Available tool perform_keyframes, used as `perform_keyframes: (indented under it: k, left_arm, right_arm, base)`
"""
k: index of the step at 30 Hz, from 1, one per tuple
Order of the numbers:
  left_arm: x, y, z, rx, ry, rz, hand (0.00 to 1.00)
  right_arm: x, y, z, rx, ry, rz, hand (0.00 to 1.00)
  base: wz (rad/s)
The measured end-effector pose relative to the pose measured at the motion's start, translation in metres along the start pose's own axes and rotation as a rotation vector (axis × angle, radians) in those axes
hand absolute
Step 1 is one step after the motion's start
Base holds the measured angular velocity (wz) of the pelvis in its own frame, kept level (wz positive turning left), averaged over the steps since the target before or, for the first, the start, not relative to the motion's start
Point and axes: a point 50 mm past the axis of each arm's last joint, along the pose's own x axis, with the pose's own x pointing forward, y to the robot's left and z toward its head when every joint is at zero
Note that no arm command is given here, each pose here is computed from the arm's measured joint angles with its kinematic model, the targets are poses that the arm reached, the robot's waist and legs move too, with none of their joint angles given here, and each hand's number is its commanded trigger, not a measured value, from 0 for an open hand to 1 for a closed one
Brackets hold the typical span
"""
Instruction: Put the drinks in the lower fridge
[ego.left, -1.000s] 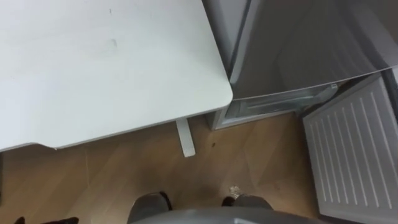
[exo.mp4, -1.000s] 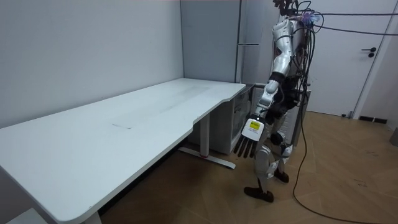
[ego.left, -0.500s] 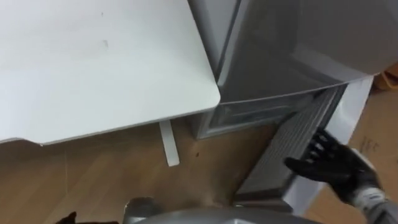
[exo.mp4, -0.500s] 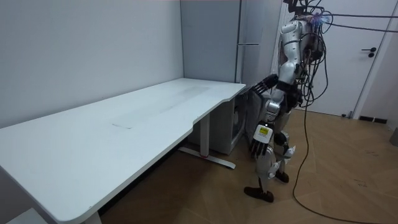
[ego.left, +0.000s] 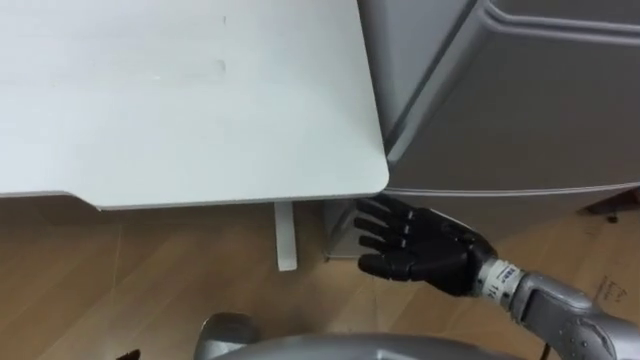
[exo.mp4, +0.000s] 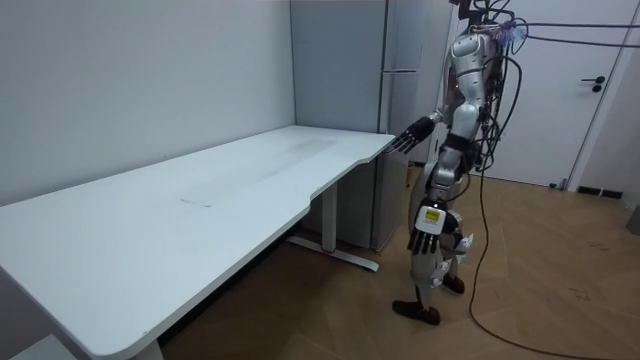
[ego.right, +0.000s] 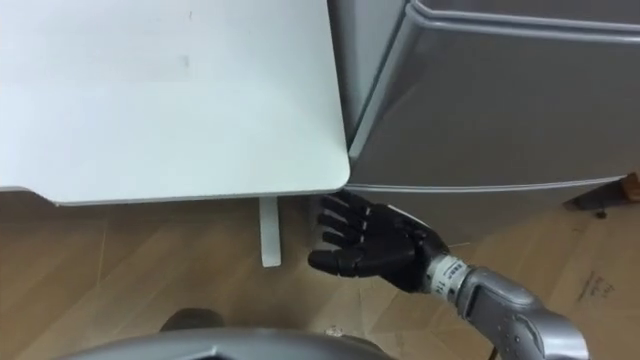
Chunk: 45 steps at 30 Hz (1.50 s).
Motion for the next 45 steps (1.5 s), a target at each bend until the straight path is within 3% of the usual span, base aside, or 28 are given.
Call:
perform_keyframes:
  k: [7,15,21,24,27,39,45]
  left_arm:
    - [-0.001,0.001,-0.007,-0.013,0.037,0.018,0.0]
    - [-0.001,0.007,-0.01,-0.113,0.046,0.023,0.0]
    - [-0.001,0.007,-0.015,-0.159,0.06,0.041,0.0]
    - [-0.001,0.007,-0.013,-0.174,0.04,0.049,0.0]
    - [0.0,0.006,-0.012,-0.196,0.02,0.07,0.0]
    - [0.0,-0.004,-0.017,-0.236,0.041,0.129,0.0]
    - [0.0,-0.02,-0.029,-0.26,0.082,0.104,0.0]
  right_arm:
    - [0.0,0.001,-0.002,-0.042,0.044,0.047,0.0]
    - [-0.007,-0.01,0.001,-0.193,0.135,0.071,0.0]
    - [-0.045,-0.058,-0.041,-0.152,0.329,-0.202,0.0]
    - [-0.058,-0.068,-0.061,-0.132,0.419,-0.293,0.0]
    - [-0.071,-0.078,-0.101,0.021,0.483,-0.421,0.0]
    - [-0.067,-0.085,-0.134,0.126,0.543,-0.719,0.0]
    - [-0.075,-0.08,-0.159,0.223,0.623,-0.876,0.0]
  base:
    - [0.02]
    - [0.1]
    - [0.16]
    - [0.13]
    - [0.13]
    - [0.03]
    - [0.22]
